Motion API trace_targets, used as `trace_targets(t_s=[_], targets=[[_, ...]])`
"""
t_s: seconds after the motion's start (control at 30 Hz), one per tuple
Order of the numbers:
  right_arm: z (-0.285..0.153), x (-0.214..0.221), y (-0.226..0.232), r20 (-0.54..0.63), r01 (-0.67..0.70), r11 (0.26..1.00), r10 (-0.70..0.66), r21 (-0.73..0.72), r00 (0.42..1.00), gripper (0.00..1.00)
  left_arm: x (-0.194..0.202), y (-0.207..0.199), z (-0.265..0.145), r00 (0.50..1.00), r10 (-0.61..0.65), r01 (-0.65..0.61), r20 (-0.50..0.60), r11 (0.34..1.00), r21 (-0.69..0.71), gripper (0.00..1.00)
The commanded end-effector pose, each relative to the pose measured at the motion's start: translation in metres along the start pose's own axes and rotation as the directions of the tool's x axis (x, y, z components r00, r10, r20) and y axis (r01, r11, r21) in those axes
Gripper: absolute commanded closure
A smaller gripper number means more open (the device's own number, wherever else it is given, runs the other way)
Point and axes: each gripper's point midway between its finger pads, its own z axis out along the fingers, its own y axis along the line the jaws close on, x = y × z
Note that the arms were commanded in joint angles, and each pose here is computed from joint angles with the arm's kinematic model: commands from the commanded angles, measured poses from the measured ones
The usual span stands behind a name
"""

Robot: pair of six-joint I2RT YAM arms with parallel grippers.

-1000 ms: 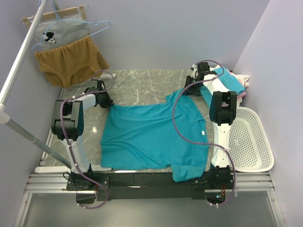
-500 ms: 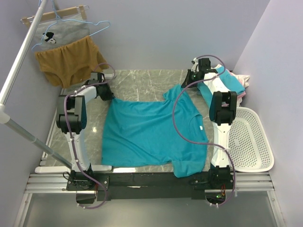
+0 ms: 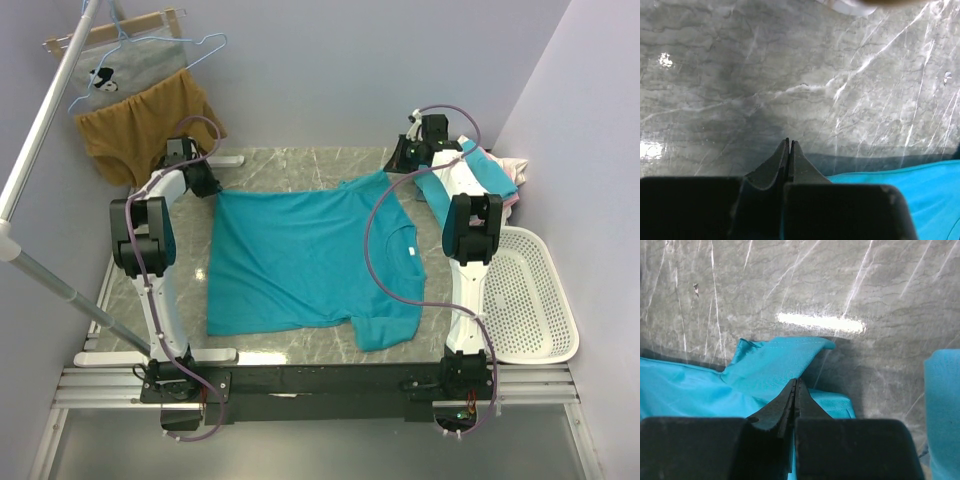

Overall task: Fold and stack the t-shirts
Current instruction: Fold the flattened tshirt in 1/3 of the way

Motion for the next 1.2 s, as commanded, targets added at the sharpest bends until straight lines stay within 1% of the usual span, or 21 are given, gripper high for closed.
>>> trace_targets(t_s=[0.0,0.17,0.23,0.27,0.3,0.33,0.37,0.4,0.43,0.5,0.57,0.6,0.7,0.73,0.8,0.83,0.9,0.93,1.0,1.03,1.17], targets=[[-0.023,-0.036,0.023,0.102,0.050,0.998,-0.045,-0.045,0.994,1.00,0.006,-0.011,0.008,0.999,0.026,-0.025,-0.018,0.997,0.079,0.99],[-0.030,-0.031,0.033,0.092,0.053,0.994,-0.044,-0.098,0.995,1.00,0.000,-0.030,-0.006,0.999,0.032,-0.033,0.009,0.985,0.167,0.99],[-0.043,-0.031,0.043,0.101,0.058,0.991,-0.046,-0.119,0.994,1.00,0.001,-0.034,-0.013,1.000,0.027,-0.028,0.007,0.984,0.174,0.99],[-0.041,-0.018,0.040,0.076,0.043,0.992,-0.034,-0.120,0.997,1.00,0.002,-0.038,-0.020,1.000,0.023,-0.024,0.006,0.982,0.186,0.99],[-0.054,-0.021,0.049,0.092,0.043,0.991,-0.031,-0.127,0.995,1.00,0.003,-0.040,-0.024,1.000,0.019,-0.020,0.007,0.981,0.195,0.99],[-0.059,-0.017,0.053,0.091,0.041,0.990,-0.029,-0.134,0.995,1.00,0.010,-0.040,-0.026,1.000,0.012,-0.010,-0.010,0.980,0.199,0.99],[-0.058,-0.001,0.047,0.064,0.025,0.991,-0.017,-0.129,0.998,1.00,0.007,-0.042,-0.035,1.000,0.012,-0.014,0.007,0.981,0.194,0.99],[-0.075,-0.005,0.057,0.092,0.039,0.991,-0.027,-0.130,0.995,1.00,0.012,-0.043,-0.039,1.000,0.015,-0.014,-0.002,0.983,0.184,0.99],[-0.075,0.010,0.050,0.073,0.019,0.993,-0.011,-0.113,0.997,1.00,0.021,-0.038,-0.041,1.000,0.014,-0.011,-0.014,0.985,0.170,0.99],[-0.097,0.010,0.062,0.104,0.025,0.993,-0.013,-0.116,0.994,1.00,0.020,-0.043,-0.055,1.000,0.019,-0.020,0.007,0.985,0.169,0.99],[-0.103,0.029,0.057,0.085,0.006,0.996,0.002,-0.088,0.996,1.00,0.026,-0.043,-0.067,1.000,0.017,-0.019,0.015,0.986,0.164,0.99],[-0.115,0.027,0.063,0.108,0.017,0.996,-0.008,-0.083,0.994,1.00,0.029,-0.043,-0.070,1.000,0.016,-0.018,0.013,0.987,0.162,0.99],[-0.127,0.051,0.062,0.078,0.002,0.999,0.002,-0.055,0.997,1.00,0.052,-0.042,-0.079,1.000,0.015,-0.012,-0.016,0.986,0.163,0.99],[-0.126,0.068,0.057,0.044,-0.017,0.999,0.019,-0.043,0.999,1.00,0.068,-0.036,-0.079,0.999,0.010,-0.004,-0.041,0.989,0.151,0.99],[-0.134,0.081,0.058,0.034,-0.037,0.999,0.038,-0.032,0.999,1.00,0.077,-0.038,-0.088,0.999,0.020,-0.013,-0.041,0.989,0.147,0.99],[-0.132,0.101,0.051,-0.001,-0.061,0.998,0.061,-0.016,0.998,1.00,0.089,-0.030,-0.089,0.998,0.015,-0.008,-0.059,0.992,0.123,0.99],[-0.139,0.114,0.049,-0.002,-0.073,0.997,0.073,0.008,0.997,1.00,0.097,-0.025,-0.100,0.998,0.008,-0.001,-0.064,0.995,0.105,0.99],[-0.138,0.134,0.041,-0.036,-0.091,0.995,0.092,0.028,0.995,1.00,0.111,-0.017,-0.101,0.996,0.000,0.008,-0.087,0.996,0.089,0.99],[-0.143,0.146,0.038,-0.042,-0.109,0.993,0.111,0.052,0.993,1.00,0.119,-0.012,-0.108,0.996,-0.005,0.011,-0.091,0.997,0.074,0.99],[-0.142,0.159,0.030,-0.061,-0.120,0.989,0.125,0.086,0.990,1.00,0.133,-0.003,-0.108,0.993,-0.015,0.021,-0.116,0.999,0.049,0.99],[-0.150,0.189,0.011,-0.089,-0.155,0.967,0.176,0.203,0.980,1.00,0.156,0.027,-0.111,0.989,-0.047,0.037,-0.141,0.997,-0.073,0.99]])
